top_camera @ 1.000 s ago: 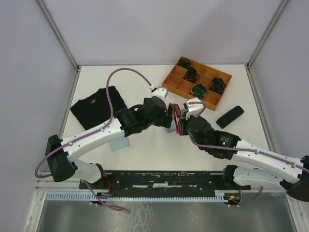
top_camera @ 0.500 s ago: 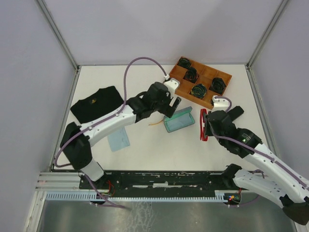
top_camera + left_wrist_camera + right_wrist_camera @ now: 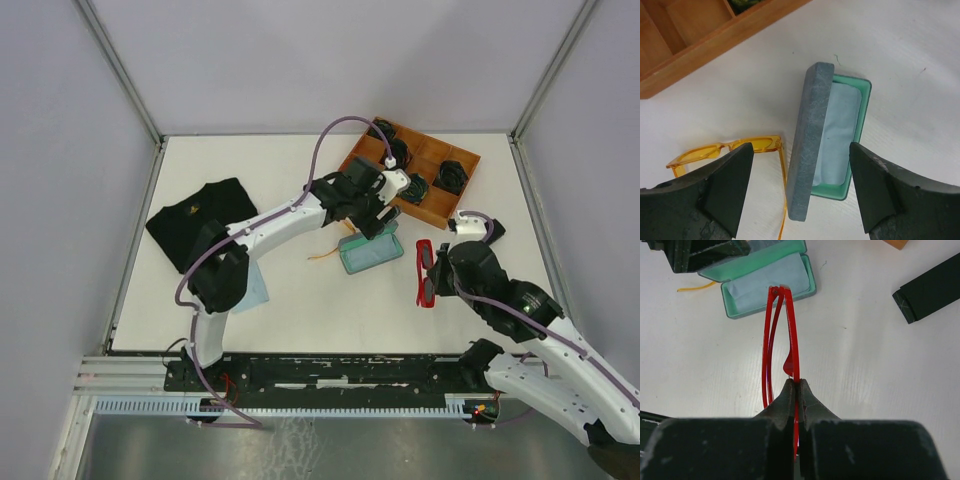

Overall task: Organize the sunglasses
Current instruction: Pick up the sunglasses case from the center of the board, then place the sunglasses case at the center of the board, then place the sunglasses in the sunglasses case.

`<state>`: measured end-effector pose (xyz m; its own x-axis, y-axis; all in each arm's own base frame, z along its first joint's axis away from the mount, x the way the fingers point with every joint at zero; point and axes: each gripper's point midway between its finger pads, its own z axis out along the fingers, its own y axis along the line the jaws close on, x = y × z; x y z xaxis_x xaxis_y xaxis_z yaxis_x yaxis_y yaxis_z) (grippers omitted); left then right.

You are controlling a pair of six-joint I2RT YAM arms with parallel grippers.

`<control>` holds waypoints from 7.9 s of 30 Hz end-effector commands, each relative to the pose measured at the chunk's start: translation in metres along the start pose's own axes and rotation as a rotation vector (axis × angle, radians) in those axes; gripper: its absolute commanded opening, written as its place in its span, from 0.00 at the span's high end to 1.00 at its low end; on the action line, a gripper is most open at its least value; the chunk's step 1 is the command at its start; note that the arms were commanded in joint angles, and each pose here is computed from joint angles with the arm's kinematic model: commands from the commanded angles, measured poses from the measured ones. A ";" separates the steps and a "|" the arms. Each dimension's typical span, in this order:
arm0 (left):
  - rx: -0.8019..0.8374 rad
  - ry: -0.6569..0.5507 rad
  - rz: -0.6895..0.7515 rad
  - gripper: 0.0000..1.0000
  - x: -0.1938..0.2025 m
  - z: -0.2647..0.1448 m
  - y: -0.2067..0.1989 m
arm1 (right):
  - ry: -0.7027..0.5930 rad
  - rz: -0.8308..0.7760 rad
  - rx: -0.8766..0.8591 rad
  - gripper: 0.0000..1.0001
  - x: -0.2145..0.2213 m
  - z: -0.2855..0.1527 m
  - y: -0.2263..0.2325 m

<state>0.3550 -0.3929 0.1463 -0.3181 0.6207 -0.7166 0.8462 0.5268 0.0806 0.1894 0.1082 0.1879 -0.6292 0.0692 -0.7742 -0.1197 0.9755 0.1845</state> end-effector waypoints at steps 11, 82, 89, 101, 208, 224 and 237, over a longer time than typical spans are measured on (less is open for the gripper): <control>0.098 0.111 0.061 0.33 0.030 0.028 -0.012 | -0.005 0.017 -0.040 1.00 0.000 -0.004 0.005; -0.473 -0.028 -0.896 0.88 0.146 -0.097 -0.042 | 0.142 0.374 -0.299 1.00 0.014 0.039 0.090; -0.455 -0.026 -0.893 0.71 0.147 -0.098 -0.045 | 0.182 0.366 -0.368 1.00 0.021 0.047 0.105; -0.413 -0.026 -0.882 0.57 0.148 -0.100 -0.050 | 0.215 0.367 -0.410 0.99 0.027 0.059 0.118; -0.245 -0.073 -0.900 0.62 0.141 -0.088 -0.049 | 0.297 0.263 -0.293 0.60 0.090 0.145 0.134; -0.150 -0.192 -0.875 0.54 0.109 -0.113 -0.046 | 0.289 0.176 -0.224 0.64 0.093 0.134 0.109; -0.158 -0.140 -0.909 0.62 0.138 -0.097 -0.047 | 0.329 0.183 -0.260 0.70 0.099 0.143 0.122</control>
<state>0.2232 -0.2681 0.1037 -0.7842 -0.1283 -0.6072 0.2014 0.8728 -0.4445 0.2072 0.2448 0.0283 -0.8857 0.1114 -0.4508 -0.1065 0.8962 0.4307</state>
